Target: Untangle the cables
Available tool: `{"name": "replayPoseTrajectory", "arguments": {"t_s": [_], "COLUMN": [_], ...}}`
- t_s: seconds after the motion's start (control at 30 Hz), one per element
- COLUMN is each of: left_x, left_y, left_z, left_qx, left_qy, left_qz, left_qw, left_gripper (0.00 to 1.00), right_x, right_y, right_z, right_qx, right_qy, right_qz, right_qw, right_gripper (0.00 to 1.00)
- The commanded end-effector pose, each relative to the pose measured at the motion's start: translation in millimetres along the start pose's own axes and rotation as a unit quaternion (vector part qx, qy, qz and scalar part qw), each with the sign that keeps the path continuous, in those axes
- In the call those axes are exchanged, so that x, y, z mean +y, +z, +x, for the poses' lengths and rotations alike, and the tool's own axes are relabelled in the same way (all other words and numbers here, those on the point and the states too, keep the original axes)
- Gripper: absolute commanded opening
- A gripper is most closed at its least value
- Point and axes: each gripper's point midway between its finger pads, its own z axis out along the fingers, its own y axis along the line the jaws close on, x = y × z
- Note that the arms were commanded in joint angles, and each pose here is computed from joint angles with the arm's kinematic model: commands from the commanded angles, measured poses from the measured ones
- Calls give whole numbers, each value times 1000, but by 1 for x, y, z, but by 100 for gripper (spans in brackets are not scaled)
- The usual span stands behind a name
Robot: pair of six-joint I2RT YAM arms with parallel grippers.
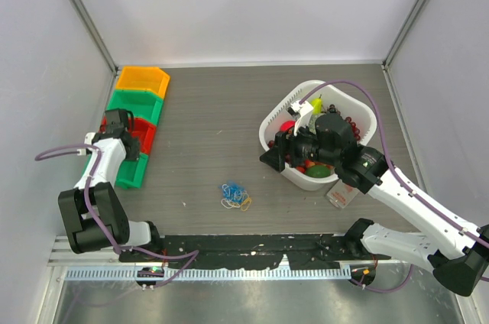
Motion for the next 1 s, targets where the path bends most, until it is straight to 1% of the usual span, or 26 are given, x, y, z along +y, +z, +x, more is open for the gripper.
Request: {"name": "replayPoseTrajectory", "arguments": {"t_s": [0.0, 0.03, 0.07, 0.27, 0.37, 0.43, 0.57, 0.73, 0.87, 0.97], "left_x": [-15, -16, -17, -49, -69, -80, -96, -101, -103, -101], "left_y": [-1, -1, -2, -15, -14, -12, -3, 17, 37, 52], "left_z": [-12, -12, -12, -19, -17, -17, -22, -32, -25, -21], "left_qx": [-24, -24, -24, -21, 4, 11, 14, 16, 37, 34], "left_qy": [1, 3, 4, 52, 73, 84, 84, 95, 106, 121], "left_qz": [21, 20, 22, 70, 82, 91, 115, 112, 112, 108], "left_qw": [999, 1000, 999, 996, 994, 992, 990, 989, 987, 986], "left_gripper": [6, 1, 0, 0, 0, 0, 0, 0, 0, 0], "right_x": [7, 6, 6, 6, 5, 5, 4, 2, 1, 0], "right_y": [-4, -4, -3, -3, -3, -3, -7, -12, -11, -9], "right_z": [-25, -25, -25, -25, -25, -25, -26, -28, -27, -25], "right_qx": [-41, -42, -41, -42, -42, -42, -48, -53, -52, -50], "right_qy": [-9, -9, -9, -8, -9, -8, -10, -13, -13, -10], "right_qz": [-8, -7, -7, -6, -5, -3, 1, 9, 10, 9], "right_qw": [999, 999, 999, 999, 999, 999, 999, 998, 999, 999], "right_gripper": [73, 73, 73, 74, 73, 73, 73, 73, 73, 73]}}
